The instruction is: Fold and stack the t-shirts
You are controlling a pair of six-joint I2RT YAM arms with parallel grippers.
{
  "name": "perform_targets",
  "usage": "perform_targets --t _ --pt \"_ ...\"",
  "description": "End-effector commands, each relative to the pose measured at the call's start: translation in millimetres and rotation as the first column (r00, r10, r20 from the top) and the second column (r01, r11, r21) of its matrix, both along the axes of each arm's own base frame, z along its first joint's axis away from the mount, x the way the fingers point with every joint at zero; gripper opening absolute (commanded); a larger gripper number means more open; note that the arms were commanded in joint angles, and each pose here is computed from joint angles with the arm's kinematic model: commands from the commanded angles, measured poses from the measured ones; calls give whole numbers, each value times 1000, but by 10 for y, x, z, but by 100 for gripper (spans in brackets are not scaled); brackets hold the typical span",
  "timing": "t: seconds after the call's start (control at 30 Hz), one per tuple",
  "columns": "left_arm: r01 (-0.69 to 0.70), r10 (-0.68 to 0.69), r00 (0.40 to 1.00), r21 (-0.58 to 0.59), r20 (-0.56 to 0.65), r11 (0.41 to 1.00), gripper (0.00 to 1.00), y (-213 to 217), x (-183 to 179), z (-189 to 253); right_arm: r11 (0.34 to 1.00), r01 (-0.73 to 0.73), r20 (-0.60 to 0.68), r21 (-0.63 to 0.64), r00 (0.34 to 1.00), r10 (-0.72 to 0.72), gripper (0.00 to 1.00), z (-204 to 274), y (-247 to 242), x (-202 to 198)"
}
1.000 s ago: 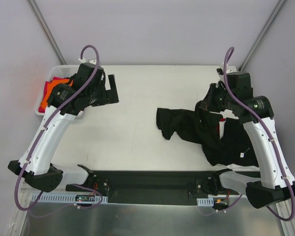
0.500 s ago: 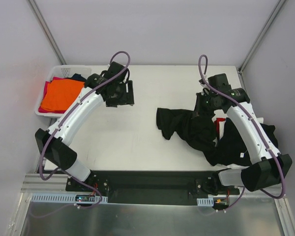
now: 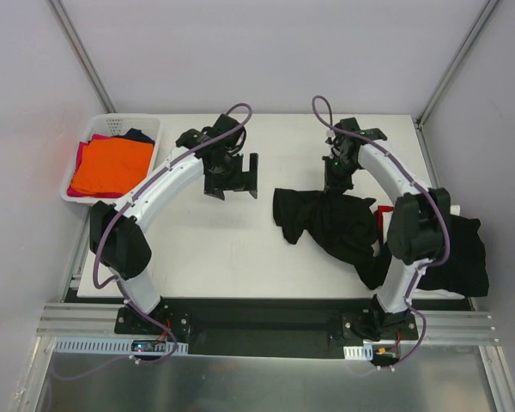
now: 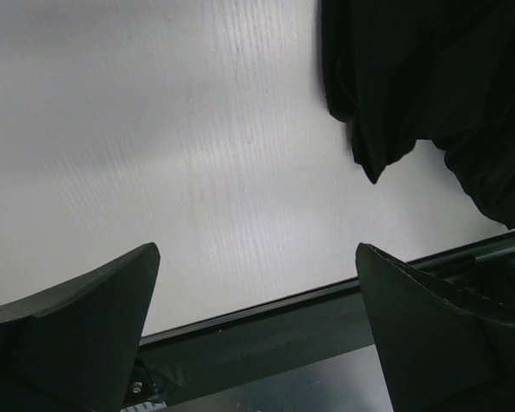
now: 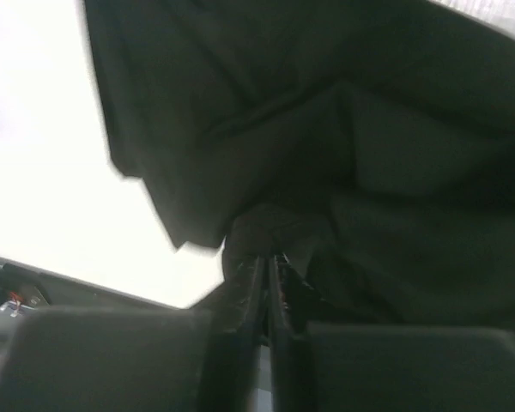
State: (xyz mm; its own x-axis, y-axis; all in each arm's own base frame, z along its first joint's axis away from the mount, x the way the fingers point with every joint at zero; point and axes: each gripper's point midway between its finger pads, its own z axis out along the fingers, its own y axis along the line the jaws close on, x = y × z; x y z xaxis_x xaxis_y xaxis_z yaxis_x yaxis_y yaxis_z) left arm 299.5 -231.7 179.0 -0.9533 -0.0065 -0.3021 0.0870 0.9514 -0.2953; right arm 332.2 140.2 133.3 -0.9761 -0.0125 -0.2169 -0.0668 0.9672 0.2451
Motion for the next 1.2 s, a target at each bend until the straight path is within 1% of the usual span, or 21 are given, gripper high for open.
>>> perform_targets --t 0.0,0.03,0.07,0.1,0.13,0.17,0.27,0.33,0.37,0.43,0.47,0.6,0.7,0.8,0.9,0.97,1.03,1.17 --pt "65 -64 998 -40 22 997 99 -97 -32 94 999 -2 -58 53 998 5 24 -158 153 141" --pt "68 -67 998 -41 18 997 99 -92 -41 86 998 -1 -43 62 999 4 40 -129 170 191" --pt "72 -71 997 -39 11 997 99 -90 -53 58 997 -5 -26 77 1000 7 50 -75 203 230" --pt "75 -75 997 -37 6 996 99 -89 -62 39 997 -8 -9 81 1000 8 66 -23 210 257" --pt "79 -80 997 -41 -8 996 99 -100 -78 11 995 11 14 95 1000 -13 71 81 235 311" --pt "84 -85 996 -40 -21 996 99 -108 -95 -28 994 14 29 105 999 -17 73 148 247 318" --pt "85 -88 994 -38 -66 996 99 -127 -126 -157 990 16 37 139 999 -21 72 257 287 273" --pt "81 -83 992 -25 -99 996 99 -126 -129 -279 986 25 37 164 999 -31 69 339 309 190" --pt "82 -85 990 -24 -111 996 99 -131 -134 -314 985 26 9 173 1000 -28 68 304 317 92" --pt "88 -90 988 -20 -129 996 98 -155 -126 -399 981 30 14 192 999 -33 68 396 330 -49" --pt "91 -94 986 -26 -139 995 95 -172 -132 -424 981 34 -9 190 999 -32 68 351 318 -139" --pt "106 -111 981 -43 -159 993 94 -245 -109 -489 989 27 -17 148 1000 -25 66 329 209 -392" --pt "124 -132 979 -57 -155 991 93 -303 -53 -479 992 22 -16 122 1000 -20 65 301 135 -475" --pt "135 -143 981 -69 -130 988 93 -352 21 -407 994 16 -34 111 999 -12 63 209 123 -493" --pt "144 -151 983 -74 -105 987 93 -367 59 -306 993 11 -24 118 1000 -8 62 110 153 -400" --pt "148 -155 982 -67 -104 987 95 -344 42 -292 990 7 -35 138 999 -2 62 36 206 -355" --pt "157 -163 981 -70 -103 985 98 -328 8 -283 986 -1 -30 167 1000 6 63 5 274 -285" --pt "155 -162 980 -66 -119 986 99 -281 -65 -312 984 -5 -39 179 999 12 62 -109 344 -137"
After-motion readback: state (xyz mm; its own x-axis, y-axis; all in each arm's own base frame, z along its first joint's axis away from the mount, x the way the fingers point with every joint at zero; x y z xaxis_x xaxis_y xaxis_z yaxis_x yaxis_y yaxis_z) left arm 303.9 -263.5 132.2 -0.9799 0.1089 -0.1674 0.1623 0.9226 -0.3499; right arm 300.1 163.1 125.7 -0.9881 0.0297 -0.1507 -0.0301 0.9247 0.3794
